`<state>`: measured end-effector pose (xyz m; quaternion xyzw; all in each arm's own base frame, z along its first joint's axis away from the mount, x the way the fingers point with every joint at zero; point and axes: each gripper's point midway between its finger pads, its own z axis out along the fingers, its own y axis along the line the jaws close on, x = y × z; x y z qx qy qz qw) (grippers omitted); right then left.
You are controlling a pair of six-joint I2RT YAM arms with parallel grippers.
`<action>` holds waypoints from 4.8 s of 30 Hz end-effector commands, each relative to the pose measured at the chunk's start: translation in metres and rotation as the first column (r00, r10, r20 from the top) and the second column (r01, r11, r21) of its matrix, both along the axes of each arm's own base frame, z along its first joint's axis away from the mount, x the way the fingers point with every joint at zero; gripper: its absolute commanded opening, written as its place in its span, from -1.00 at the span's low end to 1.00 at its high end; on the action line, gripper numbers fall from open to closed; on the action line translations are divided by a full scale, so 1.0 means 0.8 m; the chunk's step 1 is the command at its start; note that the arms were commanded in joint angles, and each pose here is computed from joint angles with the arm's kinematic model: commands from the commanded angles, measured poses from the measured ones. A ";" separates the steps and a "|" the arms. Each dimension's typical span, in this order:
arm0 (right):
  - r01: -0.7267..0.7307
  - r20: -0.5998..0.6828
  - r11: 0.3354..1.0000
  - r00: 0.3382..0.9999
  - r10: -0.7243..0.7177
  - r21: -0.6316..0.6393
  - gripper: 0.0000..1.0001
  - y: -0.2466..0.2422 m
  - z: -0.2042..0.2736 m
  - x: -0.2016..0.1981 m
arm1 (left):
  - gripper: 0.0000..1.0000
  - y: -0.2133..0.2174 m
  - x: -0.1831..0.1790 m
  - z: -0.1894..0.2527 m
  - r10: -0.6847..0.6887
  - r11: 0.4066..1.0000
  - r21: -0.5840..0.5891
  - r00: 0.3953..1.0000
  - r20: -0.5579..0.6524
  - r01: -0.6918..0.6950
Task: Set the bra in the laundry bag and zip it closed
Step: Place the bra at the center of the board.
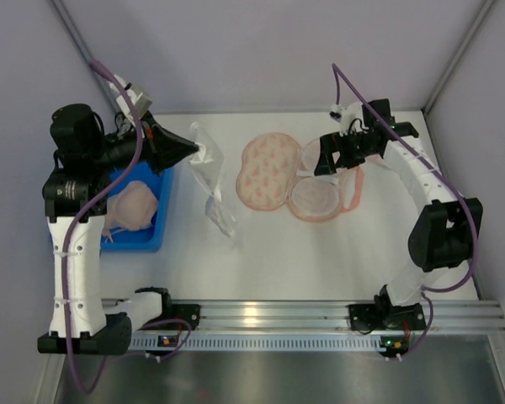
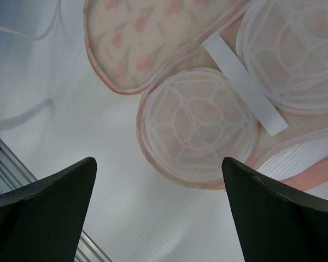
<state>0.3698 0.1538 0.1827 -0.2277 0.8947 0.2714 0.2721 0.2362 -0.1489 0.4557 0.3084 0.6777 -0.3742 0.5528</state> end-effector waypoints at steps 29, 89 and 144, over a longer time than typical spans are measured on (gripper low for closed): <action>-0.631 0.489 0.563 0.774 0.404 0.534 0.99 0.170 0.211 -0.142 | -1.00 -0.084 -0.112 -0.064 -0.676 0.732 -0.078 0.736 0.042 0.677; -0.304 0.346 0.766 0.931 0.114 0.566 -1.00 0.015 0.263 -0.165 | 0.15 -0.099 0.044 -0.110 -0.186 0.976 0.123 0.982 0.043 0.179; -0.376 -0.053 0.923 0.923 0.381 0.084 0.34 0.159 -0.063 -0.170 | 0.33 0.021 0.030 -0.407 0.119 0.800 0.587 0.926 -0.358 0.124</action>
